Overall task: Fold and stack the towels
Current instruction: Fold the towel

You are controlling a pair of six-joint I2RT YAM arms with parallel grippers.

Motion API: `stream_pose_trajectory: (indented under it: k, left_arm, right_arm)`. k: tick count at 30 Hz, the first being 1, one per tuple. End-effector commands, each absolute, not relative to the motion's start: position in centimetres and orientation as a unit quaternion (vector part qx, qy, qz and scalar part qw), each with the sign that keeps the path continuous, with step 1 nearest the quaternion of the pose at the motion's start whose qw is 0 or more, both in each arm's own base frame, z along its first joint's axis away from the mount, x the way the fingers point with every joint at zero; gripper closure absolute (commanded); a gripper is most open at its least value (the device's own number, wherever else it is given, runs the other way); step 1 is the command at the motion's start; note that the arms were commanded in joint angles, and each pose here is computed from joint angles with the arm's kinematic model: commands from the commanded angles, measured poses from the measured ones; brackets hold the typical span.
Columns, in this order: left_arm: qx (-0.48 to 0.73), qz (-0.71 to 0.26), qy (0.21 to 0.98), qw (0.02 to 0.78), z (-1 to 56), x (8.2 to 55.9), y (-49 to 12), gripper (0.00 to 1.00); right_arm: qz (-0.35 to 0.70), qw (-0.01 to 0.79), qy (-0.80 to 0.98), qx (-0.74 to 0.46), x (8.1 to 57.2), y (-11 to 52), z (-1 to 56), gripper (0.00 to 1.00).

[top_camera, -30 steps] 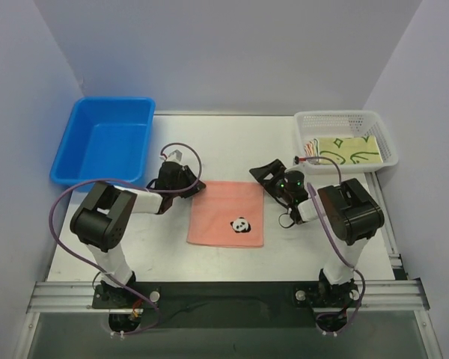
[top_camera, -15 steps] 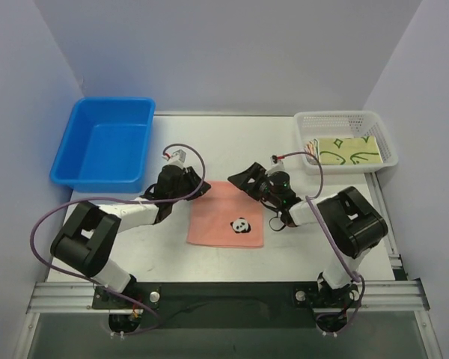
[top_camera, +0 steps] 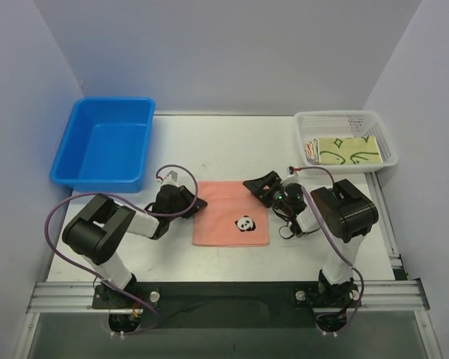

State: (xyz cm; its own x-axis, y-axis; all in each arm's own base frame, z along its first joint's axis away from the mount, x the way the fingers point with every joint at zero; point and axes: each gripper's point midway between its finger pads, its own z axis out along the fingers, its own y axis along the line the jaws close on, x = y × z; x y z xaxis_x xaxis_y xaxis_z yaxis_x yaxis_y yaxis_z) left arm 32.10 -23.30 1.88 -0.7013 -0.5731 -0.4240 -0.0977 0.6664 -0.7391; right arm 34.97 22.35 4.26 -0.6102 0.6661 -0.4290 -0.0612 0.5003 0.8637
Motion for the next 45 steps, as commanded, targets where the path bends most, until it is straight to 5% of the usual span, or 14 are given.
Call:
stream_pose_trajectory:
  k: [1, 11, 21, 26, 38, 45]
  left_arm:
    - [-0.257, -0.299, 0.877, 0.274, -2.5, 27.6, -19.9, 0.76]
    - [-0.187, -0.326, 0.852, 0.363, 6.4, 29.2, -20.1, 0.60]
    - [0.041, -0.157, 0.900, 0.405, 12.1, 35.3, -19.5, 0.24]
    - [0.137, -0.139, 0.924, 0.329, 8.6, 36.8, -21.4, 0.24]
    - [0.175, -0.141, 0.938, 0.263, 4.3, 38.8, -22.4, 0.47]
    - [0.166, -0.141, 0.946, 0.241, 2.3, 39.0, -21.6, 0.47]
  right_arm:
    - [0.374, 0.366, 0.816, 0.247, 33.5, 17.6, -1.5, 0.29]
    - [0.374, 0.378, 0.834, 0.147, 34.6, 18.8, 4.1, 0.29]
    - [0.191, 0.363, 0.911, -0.055, 35.7, 15.0, 9.2, 0.40]
    - [0.181, 0.295, 0.933, -0.095, 35.4, 13.7, 8.4, 0.44]
    - [0.202, 0.209, 0.951, -0.108, 37.3, 14.2, 4.6, 0.49]
    - [0.188, 0.189, 0.957, -0.114, 37.9, 13.9, 3.5, 0.50]
